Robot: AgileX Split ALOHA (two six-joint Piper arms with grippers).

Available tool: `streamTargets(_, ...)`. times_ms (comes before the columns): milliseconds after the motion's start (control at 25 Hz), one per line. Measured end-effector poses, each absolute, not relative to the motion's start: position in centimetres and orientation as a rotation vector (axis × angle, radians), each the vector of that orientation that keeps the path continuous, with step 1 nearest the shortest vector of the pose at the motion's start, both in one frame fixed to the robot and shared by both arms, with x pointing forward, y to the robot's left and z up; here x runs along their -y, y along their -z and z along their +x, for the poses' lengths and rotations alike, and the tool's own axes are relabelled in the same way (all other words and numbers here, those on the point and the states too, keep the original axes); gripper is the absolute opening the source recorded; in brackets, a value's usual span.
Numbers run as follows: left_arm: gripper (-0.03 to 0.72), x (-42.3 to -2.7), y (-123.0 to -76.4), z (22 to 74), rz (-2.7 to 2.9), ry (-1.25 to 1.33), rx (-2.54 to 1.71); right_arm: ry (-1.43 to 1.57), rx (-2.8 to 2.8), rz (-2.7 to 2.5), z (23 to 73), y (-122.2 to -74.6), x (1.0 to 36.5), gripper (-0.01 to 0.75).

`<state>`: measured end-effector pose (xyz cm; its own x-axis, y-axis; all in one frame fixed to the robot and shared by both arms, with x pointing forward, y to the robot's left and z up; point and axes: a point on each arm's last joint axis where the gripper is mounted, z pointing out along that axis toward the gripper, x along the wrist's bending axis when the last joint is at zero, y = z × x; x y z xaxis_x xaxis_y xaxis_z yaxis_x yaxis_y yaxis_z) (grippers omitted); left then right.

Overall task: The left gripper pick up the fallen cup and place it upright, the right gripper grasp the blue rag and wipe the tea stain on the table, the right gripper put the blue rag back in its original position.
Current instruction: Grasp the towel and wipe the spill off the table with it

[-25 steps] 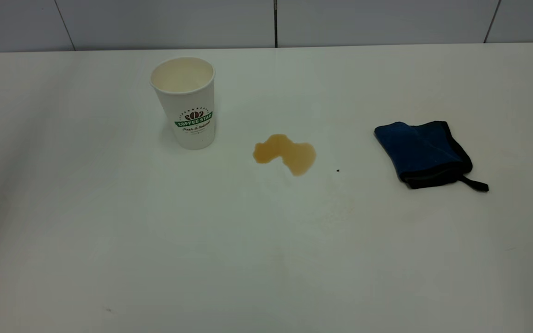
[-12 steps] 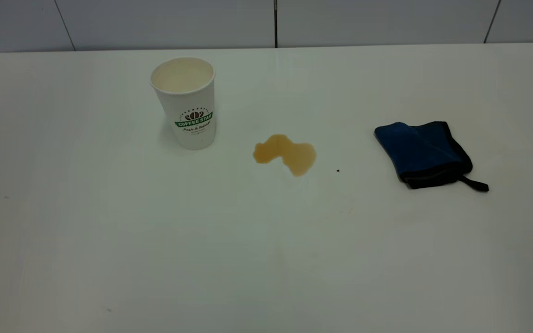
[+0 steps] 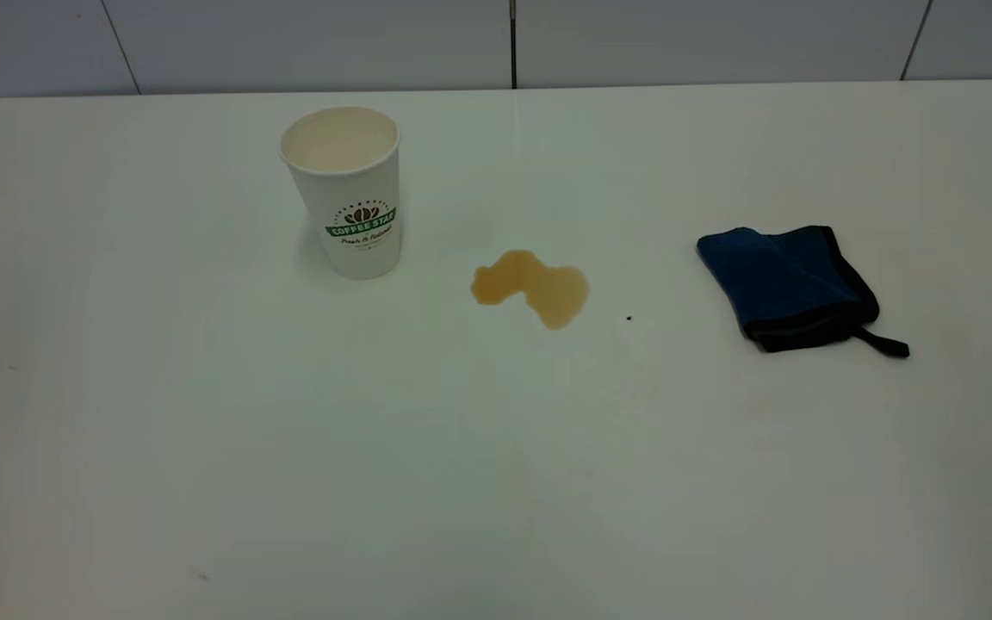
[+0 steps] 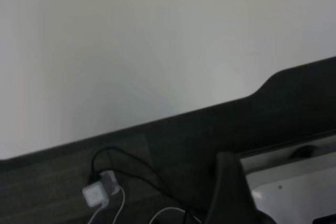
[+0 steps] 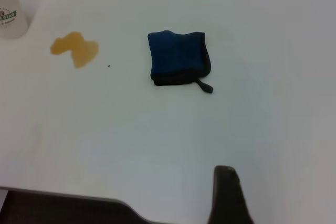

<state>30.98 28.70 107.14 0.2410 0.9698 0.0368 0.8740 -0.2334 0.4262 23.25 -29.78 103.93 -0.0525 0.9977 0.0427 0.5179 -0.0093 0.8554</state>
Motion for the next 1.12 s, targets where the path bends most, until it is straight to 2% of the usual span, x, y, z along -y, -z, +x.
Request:
streamTargets(280, 0.549, -29.4, -102.9, 28.0, 2.156, -0.462, -1.686, -0.968, -1.637, 1.591, 23.3, -103.9, 29.8, 0.545)
streamTargets(600, 0.549, -30.0, -103.2, 25.8, 2.031, -0.582, -1.598, -0.968, -1.637, 1.591, 23.3, -103.9, 29.8, 0.545)
streamTargets(1120, 0.549, -30.5, -103.2, 22.3, 1.681, -0.862, -1.719, -0.968, -1.637, 1.591, 23.3, -103.9, 29.8, 0.545)
